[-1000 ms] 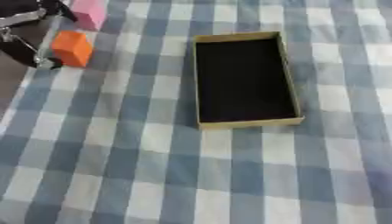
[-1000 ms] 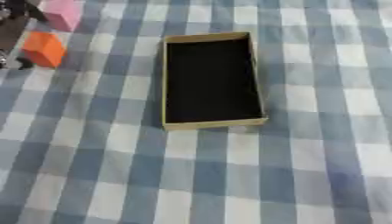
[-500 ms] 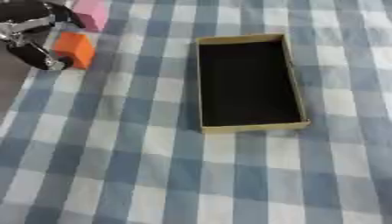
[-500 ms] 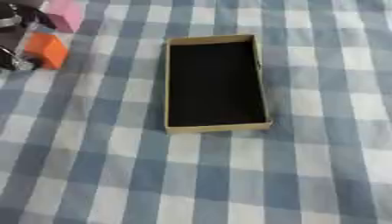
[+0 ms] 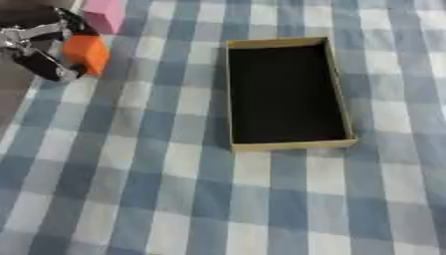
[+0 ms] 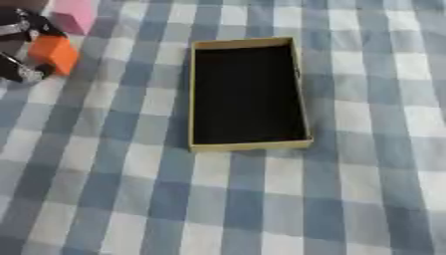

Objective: Pick up objects on the table and place them in the box.

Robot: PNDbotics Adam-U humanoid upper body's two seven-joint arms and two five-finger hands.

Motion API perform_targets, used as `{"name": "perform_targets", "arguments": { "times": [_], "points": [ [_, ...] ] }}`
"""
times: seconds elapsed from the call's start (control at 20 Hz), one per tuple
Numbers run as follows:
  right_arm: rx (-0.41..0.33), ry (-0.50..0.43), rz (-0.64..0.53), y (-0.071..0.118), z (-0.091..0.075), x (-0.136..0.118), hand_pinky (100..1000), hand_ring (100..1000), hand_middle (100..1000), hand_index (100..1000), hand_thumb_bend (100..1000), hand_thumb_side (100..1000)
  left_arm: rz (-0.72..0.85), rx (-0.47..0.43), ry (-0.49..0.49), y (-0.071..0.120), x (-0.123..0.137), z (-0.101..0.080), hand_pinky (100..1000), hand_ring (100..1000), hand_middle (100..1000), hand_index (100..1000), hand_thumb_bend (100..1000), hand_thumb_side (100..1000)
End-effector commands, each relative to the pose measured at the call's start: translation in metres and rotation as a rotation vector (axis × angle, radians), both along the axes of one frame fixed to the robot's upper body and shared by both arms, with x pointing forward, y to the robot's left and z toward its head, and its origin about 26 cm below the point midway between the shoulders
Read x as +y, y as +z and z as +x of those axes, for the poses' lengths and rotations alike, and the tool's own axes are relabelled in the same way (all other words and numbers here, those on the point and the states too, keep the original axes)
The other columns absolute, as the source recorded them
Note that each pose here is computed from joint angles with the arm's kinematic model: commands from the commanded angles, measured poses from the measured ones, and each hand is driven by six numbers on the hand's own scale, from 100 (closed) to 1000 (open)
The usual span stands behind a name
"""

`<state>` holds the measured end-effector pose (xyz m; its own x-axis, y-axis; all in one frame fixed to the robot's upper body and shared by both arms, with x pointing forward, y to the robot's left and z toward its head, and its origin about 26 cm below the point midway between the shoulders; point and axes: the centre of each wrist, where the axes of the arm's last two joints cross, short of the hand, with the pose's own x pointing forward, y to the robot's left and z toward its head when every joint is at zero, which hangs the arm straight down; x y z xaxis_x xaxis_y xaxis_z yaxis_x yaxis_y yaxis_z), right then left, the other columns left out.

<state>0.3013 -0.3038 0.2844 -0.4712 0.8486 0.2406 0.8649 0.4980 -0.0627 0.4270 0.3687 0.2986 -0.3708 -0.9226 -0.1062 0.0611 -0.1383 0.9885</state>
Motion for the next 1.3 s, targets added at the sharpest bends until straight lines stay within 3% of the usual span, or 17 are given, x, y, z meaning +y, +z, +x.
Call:
{"name": "perform_targets", "arguments": {
  "times": [0.05, 0.3, 0.75, 1.0, 1.3],
  "points": [
    [-0.027, -0.004, -0.02, 0.01, -0.005, -0.002, 772, 740, 733, 790, 106, 1000, -0.003, -0.04, 0.005, 0.017, 0.003, -0.005, 649, 768, 672, 776, 170, 100],
    [-0.024, -0.006, -0.017, 0.008, -0.005, -0.002, 773, 740, 734, 791, 101, 1000, -0.035, -0.089, 0.004, 0.024, 0.0, -0.007, 591, 704, 589, 713, 157, 100],
    [-0.018, -0.006, -0.015, 0.005, -0.004, -0.002, 774, 740, 736, 792, 100, 1000, -0.031, -0.15, -0.064, 0.036, -0.018, -0.014, 586, 691, 575, 702, 164, 100],
    [-0.002, -0.004, -0.017, 0.001, -0.004, -0.001, 773, 739, 736, 792, 100, 1000, -0.037, -0.153, -0.147, 0.037, -0.04, -0.017, 597, 686, 566, 700, 113, 117],
    [0.005, 0.01, -0.017, 0.0, -0.003, 0.001, 773, 739, 736, 792, 100, 1000, -0.081, -0.134, -0.298, 0.04, -0.086, -0.015, 602, 685, 559, 702, 100, 100]
  ]
}}
